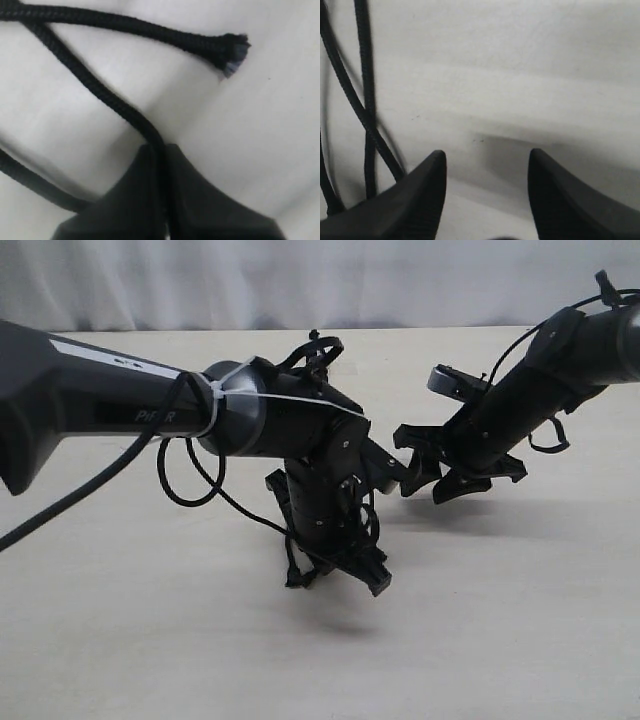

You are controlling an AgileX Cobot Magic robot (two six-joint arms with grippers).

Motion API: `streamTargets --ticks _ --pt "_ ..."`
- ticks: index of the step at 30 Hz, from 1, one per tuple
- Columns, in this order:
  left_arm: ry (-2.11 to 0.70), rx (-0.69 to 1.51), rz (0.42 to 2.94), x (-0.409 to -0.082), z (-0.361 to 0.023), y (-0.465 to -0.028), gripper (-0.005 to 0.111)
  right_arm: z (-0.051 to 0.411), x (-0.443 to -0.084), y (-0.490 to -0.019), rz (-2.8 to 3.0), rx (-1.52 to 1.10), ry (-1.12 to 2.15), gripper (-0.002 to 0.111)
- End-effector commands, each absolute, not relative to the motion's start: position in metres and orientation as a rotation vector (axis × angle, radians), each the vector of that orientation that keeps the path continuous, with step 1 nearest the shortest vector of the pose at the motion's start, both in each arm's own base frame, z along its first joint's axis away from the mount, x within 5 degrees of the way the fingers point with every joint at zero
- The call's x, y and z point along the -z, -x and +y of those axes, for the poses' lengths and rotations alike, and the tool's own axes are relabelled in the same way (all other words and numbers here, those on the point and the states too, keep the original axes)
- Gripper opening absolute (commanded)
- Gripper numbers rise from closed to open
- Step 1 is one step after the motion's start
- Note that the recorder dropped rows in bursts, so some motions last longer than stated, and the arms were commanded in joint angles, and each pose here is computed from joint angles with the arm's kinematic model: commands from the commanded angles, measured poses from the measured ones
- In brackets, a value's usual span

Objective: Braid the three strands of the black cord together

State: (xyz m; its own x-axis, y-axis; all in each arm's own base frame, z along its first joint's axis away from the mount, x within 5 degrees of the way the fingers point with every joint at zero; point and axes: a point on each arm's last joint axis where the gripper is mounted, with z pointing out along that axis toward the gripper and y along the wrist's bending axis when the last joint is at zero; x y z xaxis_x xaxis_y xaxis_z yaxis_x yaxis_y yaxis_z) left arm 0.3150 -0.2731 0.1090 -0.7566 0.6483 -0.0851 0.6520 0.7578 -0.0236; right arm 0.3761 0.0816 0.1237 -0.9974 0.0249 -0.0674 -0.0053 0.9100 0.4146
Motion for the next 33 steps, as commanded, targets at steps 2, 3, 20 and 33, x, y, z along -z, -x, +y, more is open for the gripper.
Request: streamTargets --ticks 2,3,20,33 --pt "-1.037 0.061 2.814 -0.146 -0.274 -0.327 0.0 0.08 -0.126 -0.375 2.994 -0.649 -0.008 0.048" --pt "-1.018 0.061 2.818 -0.152 -0.269 -0.33 0.0 0.081 -0.126 -0.375 2.997 -0.654 -0.004 0.048" --pt "-0.763 0.024 2.991 -0.097 -0.202 -0.351 0.0 0.084 -0.127 -0.374 2.999 -0.705 -0.036 0.048" --pt "-0.633 0.417 3.051 -0.072 -0.24 -0.335 0.0 0.084 -0.127 -0.376 2.974 -0.688 -0.018 0.048"
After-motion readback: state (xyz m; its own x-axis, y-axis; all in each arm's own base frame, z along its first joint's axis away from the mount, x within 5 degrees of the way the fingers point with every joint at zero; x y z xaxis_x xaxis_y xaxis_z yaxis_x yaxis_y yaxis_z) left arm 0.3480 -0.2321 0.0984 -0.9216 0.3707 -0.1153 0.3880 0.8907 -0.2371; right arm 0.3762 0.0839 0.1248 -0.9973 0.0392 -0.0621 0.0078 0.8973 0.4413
